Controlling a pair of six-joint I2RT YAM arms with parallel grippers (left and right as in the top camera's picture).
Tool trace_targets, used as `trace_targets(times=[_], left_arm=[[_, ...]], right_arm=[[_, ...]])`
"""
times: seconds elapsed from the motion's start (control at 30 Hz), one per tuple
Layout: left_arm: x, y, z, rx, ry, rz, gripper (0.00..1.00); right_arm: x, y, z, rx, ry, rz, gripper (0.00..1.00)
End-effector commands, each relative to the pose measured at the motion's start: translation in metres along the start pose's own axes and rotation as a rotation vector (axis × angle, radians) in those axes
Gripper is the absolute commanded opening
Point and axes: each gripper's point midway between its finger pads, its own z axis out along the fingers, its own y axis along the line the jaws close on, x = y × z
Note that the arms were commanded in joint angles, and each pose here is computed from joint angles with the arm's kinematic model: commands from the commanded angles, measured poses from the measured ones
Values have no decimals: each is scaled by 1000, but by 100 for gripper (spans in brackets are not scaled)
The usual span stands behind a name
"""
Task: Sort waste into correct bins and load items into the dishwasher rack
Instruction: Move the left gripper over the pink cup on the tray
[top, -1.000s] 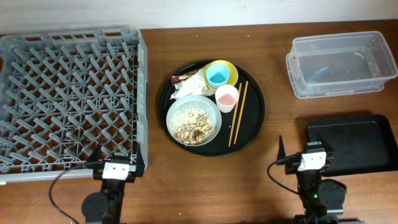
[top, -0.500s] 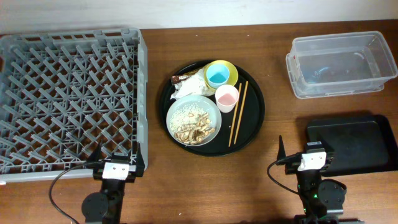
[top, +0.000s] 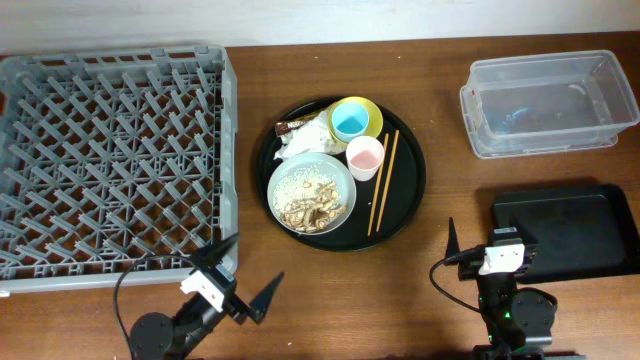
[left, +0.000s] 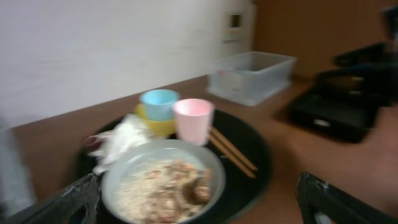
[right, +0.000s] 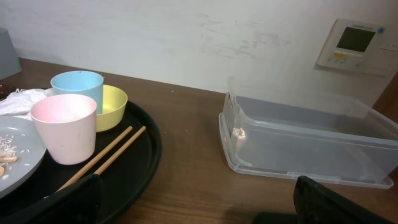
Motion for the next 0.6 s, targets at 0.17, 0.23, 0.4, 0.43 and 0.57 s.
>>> trace_targets(times=[0.17, 0.23, 0.4, 0.43, 0.57], left_arm=[[-19, -68, -14, 401, -71, 95, 99], [-25, -72, -17, 419, -98, 141, 99], [-26, -73, -17, 421, -99, 144, 100], [-26, -73, -17, 425, -99, 144, 99], [-25, -74, -17, 427, -99, 145, 99]], right_arm=[[3, 0, 0, 6, 3, -7, 98], [3, 0, 0, 6, 3, -6, 98], [3, 0, 0, 6, 3, -6, 98], [3, 0, 0, 7, 3, -6, 98], [3, 0, 0, 6, 3, -7, 98]])
